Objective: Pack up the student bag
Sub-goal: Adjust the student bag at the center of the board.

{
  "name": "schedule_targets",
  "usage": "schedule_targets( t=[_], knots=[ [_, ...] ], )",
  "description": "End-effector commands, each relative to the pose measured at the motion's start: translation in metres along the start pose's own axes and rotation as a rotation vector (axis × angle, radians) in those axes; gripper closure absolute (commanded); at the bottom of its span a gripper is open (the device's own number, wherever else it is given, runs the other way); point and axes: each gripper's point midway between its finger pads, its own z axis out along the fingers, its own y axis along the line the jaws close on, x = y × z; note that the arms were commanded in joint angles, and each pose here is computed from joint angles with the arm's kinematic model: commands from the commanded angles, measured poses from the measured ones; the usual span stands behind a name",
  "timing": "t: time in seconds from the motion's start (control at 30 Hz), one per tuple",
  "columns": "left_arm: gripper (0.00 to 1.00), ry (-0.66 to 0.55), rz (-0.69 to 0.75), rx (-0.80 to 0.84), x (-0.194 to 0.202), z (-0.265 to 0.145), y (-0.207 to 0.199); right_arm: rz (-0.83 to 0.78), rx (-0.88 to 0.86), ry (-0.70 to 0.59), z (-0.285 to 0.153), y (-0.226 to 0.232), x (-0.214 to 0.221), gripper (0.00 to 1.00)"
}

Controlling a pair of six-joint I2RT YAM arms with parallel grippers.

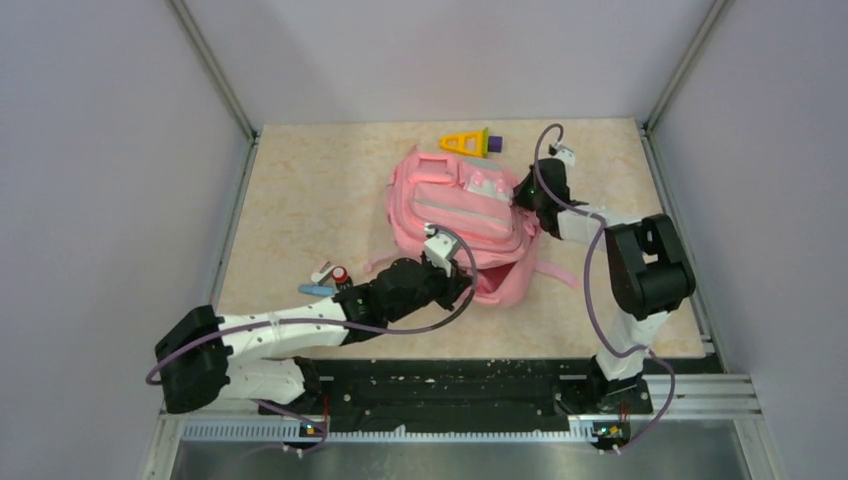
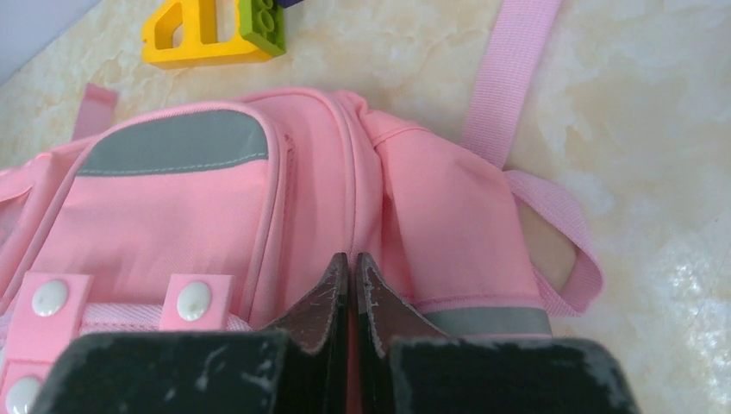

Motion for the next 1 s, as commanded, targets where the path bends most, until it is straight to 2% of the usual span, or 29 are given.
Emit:
schedule_targets(
  t=[0.0,0.1,0.13,0.2,0.23,0.33,0.43,0.6,0.7,0.83,0.97],
  knots=[
    [1.00,-0.119,-0.036,0.311,-0.040,0.012,-0.093,-0.166,0.107,0.101,0.005,-0.028,0.017,1.00],
    [0.99,-0.099,-0.046,0.327,-0.039,0.022,-0.105,-0.230,0.121,0.083,-0.004,-0.023,-0.003,1.00],
    [0.91,-0.095,-0.044,0.321,-0.039,0.023,-0.104,-0.249,0.128,0.076,-0.010,-0.022,-0.009,0.98],
    [0.59,-0.095,-0.032,0.314,-0.041,0.020,-0.102,-0.279,0.156,0.062,-0.025,-0.024,-0.021,0.87],
    [0.46,-0.097,-0.021,0.279,-0.042,0.018,-0.095,-0.293,0.164,0.056,-0.035,-0.025,-0.026,0.78],
    [0.22,-0.032,0.052,0.240,-0.038,0.007,-0.085,-0.296,0.181,0.026,-0.067,-0.025,-0.041,0.41],
    [0.17,0.085,0.097,0.219,-0.021,-0.013,-0.076,-0.279,0.173,0.036,-0.097,-0.027,-0.040,0.25],
    [0.12,0.248,0.100,0.380,0.003,-0.061,-0.092,-0.192,0.094,0.063,-0.139,-0.025,-0.023,0.21],
    [0.10,0.282,0.081,0.410,0.005,-0.083,-0.093,-0.136,0.036,0.112,-0.158,-0.027,0.001,0.21],
    [0.04,0.226,0.016,0.166,-0.005,-0.086,-0.044,-0.069,0.011,0.189,-0.182,-0.035,0.030,0.20],
    [0.04,0.122,-0.150,-0.057,-0.019,-0.085,0.022,-0.005,-0.048,0.257,-0.212,-0.038,0.056,0.20]
  ],
)
